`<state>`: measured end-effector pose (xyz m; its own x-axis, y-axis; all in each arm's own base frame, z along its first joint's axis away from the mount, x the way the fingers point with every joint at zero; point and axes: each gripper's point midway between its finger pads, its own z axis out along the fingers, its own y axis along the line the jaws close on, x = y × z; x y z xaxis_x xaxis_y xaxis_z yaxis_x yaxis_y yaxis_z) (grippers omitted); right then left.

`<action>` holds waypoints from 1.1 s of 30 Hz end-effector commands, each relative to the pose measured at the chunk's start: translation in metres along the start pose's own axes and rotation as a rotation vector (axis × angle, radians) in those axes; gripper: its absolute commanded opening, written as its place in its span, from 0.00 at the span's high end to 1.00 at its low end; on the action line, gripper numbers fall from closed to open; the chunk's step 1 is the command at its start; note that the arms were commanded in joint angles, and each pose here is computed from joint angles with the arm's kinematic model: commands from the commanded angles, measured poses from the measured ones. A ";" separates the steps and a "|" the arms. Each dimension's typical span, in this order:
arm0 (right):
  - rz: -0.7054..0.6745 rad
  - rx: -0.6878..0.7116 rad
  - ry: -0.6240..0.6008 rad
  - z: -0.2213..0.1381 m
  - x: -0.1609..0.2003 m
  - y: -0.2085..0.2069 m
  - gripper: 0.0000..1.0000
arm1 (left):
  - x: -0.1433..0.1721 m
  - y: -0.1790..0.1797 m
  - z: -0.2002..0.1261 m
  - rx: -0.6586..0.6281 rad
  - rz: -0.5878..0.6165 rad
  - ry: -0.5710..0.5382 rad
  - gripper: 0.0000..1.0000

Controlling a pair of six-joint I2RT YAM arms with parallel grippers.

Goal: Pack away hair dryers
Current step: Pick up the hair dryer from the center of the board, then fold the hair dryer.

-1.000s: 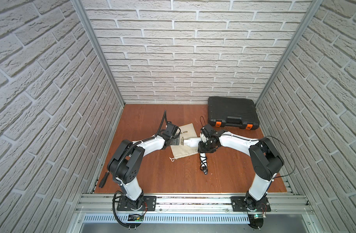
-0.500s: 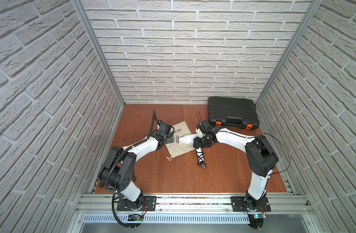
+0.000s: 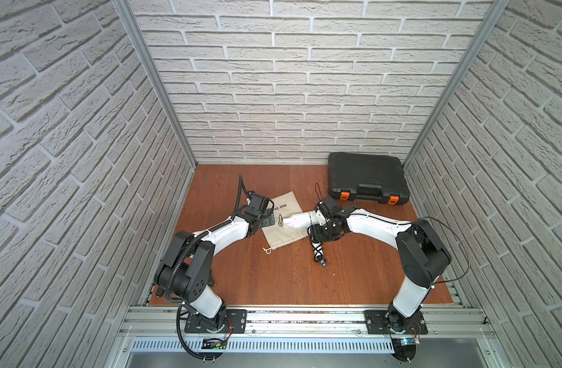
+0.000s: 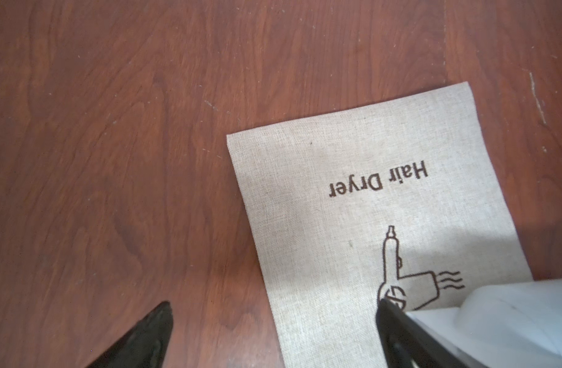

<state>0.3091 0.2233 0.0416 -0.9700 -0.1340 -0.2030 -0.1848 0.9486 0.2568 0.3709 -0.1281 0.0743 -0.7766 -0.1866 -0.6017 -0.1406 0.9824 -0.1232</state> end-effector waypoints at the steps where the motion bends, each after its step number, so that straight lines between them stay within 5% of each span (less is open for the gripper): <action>1: -0.023 -0.018 0.008 0.006 -0.004 0.014 0.38 | -0.003 -0.001 -0.001 0.017 -0.020 -0.018 0.02; 6: -0.004 0.010 0.056 0.018 0.003 0.008 0.46 | -0.006 -0.002 -0.004 0.025 -0.023 -0.026 0.02; 13: -0.026 0.009 -0.006 0.005 -0.003 0.008 0.73 | -0.012 -0.010 -0.006 0.065 -0.023 -0.035 0.02; 22: -0.165 0.016 -0.180 -0.043 -0.024 0.014 0.89 | -0.059 -0.060 -0.037 0.437 -0.047 -0.115 0.02; 33: -0.268 -0.033 -0.326 -0.079 -0.036 0.027 0.96 | -0.061 -0.121 -0.048 0.748 0.044 0.004 0.02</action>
<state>0.3195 0.2196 0.1080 -0.8522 -0.2596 -0.4543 -0.3706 0.9124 0.1736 0.4075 -0.2140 0.1548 -0.7666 -0.1781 -0.6169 0.2520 0.8002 -0.5442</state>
